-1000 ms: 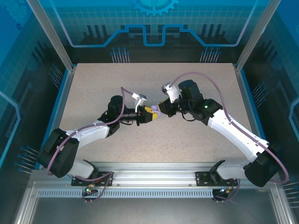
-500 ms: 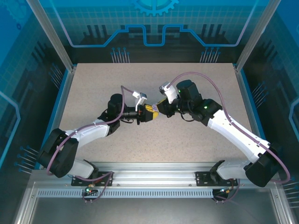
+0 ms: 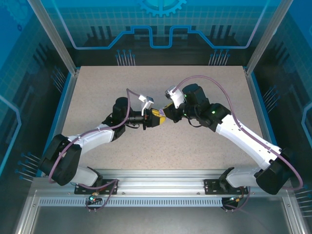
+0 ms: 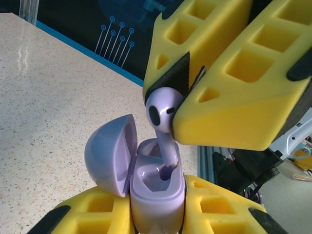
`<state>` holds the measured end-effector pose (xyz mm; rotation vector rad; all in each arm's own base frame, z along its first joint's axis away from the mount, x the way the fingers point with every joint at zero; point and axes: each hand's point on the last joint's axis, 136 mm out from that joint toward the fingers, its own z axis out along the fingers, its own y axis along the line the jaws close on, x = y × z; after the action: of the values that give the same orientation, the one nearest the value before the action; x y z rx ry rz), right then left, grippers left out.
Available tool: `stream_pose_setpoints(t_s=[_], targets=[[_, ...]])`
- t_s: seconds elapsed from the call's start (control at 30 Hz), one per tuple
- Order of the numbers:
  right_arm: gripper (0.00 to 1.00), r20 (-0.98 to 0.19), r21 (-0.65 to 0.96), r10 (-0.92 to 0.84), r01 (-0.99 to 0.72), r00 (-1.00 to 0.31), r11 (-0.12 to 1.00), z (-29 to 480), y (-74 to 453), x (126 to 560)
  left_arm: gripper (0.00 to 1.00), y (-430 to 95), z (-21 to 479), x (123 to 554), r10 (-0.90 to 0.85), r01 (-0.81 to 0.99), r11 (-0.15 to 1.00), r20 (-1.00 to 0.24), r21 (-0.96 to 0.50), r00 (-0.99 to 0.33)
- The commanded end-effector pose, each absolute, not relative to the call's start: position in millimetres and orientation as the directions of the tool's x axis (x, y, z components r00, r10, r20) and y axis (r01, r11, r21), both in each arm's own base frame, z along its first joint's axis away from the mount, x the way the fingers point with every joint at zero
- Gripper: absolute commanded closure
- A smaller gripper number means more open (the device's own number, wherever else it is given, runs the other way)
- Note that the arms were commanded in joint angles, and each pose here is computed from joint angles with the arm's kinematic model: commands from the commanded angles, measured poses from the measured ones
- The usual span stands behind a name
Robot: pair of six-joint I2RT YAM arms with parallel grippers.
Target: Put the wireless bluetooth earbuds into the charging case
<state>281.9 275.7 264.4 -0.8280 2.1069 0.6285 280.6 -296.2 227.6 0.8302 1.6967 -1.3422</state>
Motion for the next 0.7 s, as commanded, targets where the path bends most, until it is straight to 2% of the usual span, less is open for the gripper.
stream_pose_setpoints(t_s=[0.0,0.67], targets=[[0.84,-0.807,0.134,-0.365,-0.746,-0.464,0.652,273,282,279,0.86,-301,242,280,0.012,0.884,0.183,-0.898,-0.430,-0.439],[0.83,-0.789,0.126,-0.413,-0.778,-0.455,0.615,270,287,267,0.86,-302,253,283,0.003,0.886,0.188,-0.902,-0.423,-0.431]])
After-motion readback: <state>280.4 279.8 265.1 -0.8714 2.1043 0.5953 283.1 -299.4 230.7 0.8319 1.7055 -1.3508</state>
